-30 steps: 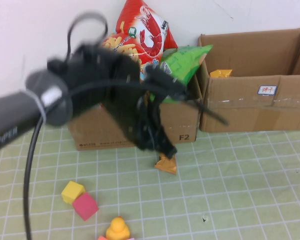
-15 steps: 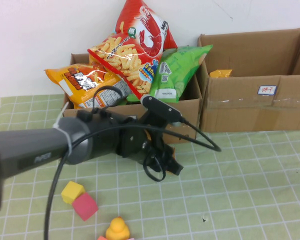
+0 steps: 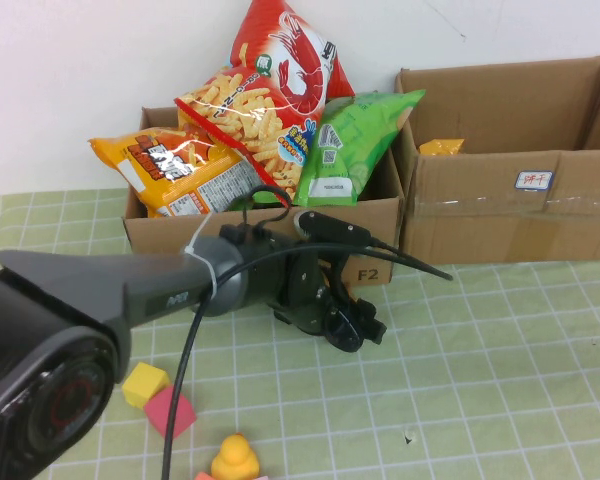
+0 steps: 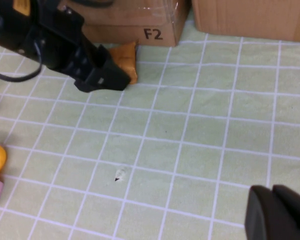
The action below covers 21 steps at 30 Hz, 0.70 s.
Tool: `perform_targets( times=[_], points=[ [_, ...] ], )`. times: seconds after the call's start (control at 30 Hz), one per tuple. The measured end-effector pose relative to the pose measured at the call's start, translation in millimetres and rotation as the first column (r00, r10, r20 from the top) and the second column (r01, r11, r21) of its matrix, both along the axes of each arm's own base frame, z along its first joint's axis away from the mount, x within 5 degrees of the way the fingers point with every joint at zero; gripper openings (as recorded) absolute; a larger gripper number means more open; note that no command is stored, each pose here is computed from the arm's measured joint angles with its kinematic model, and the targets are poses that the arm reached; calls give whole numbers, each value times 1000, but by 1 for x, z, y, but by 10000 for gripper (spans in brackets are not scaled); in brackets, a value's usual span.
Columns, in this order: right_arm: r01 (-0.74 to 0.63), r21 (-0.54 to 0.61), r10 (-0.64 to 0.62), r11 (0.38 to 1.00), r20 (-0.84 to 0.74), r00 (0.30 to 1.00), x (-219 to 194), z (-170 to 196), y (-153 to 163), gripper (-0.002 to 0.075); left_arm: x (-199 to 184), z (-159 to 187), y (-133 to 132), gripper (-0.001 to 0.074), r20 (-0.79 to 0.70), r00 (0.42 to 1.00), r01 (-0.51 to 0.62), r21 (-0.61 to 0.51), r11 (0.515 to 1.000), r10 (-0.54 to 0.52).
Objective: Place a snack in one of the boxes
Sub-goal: Pick up the biscuit
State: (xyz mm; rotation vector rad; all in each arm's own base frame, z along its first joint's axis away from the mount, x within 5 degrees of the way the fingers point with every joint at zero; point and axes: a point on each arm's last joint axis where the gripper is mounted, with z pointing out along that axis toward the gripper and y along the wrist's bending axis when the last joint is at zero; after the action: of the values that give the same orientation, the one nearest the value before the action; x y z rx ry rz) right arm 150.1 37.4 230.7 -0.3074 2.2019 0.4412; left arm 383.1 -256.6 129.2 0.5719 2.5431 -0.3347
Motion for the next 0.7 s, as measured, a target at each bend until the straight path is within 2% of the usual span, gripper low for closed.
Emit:
perform_targets(
  times=[0.07, 0.13, 0.3, 0.4, 0.53, 0.7],
  points=[
    [-3, -1, 3, 1000, 0, 1000, 0, 0, 0, -2, 1, -3, -1, 478, -6, 1000, -7, 0, 1000, 7],
    [-3, 0, 3, 1000, 1, 1000, 0, 0, 0, -2, 2, -5, -1, 410, -9, 1000, -11, -1, 1000, 11],
    [-4, 0, 4, 1000, 1, 1000, 0, 0, 0, -2, 2, -4, -1, 181, -10, 1000, -12, -2, 1000, 12],
    [-7, -2, 7, 1000, 3, 1000, 0, 0, 0, -2, 0, -4, 0, 69, -32, 999, -11, 9, 1000, 11],
    [-5, 5, 5, 1000, -30, 1000, 8, -4, 1, -2, -8, 7, -5, 33, -44, 999, 11, 14, 1000, -10],
    [-15, -4, 15, 1000, -98, 995, 39, -7, 1, -2, -26, 41, -23, 27, 3, 997, 78, -12, 997, -78]
  ],
)
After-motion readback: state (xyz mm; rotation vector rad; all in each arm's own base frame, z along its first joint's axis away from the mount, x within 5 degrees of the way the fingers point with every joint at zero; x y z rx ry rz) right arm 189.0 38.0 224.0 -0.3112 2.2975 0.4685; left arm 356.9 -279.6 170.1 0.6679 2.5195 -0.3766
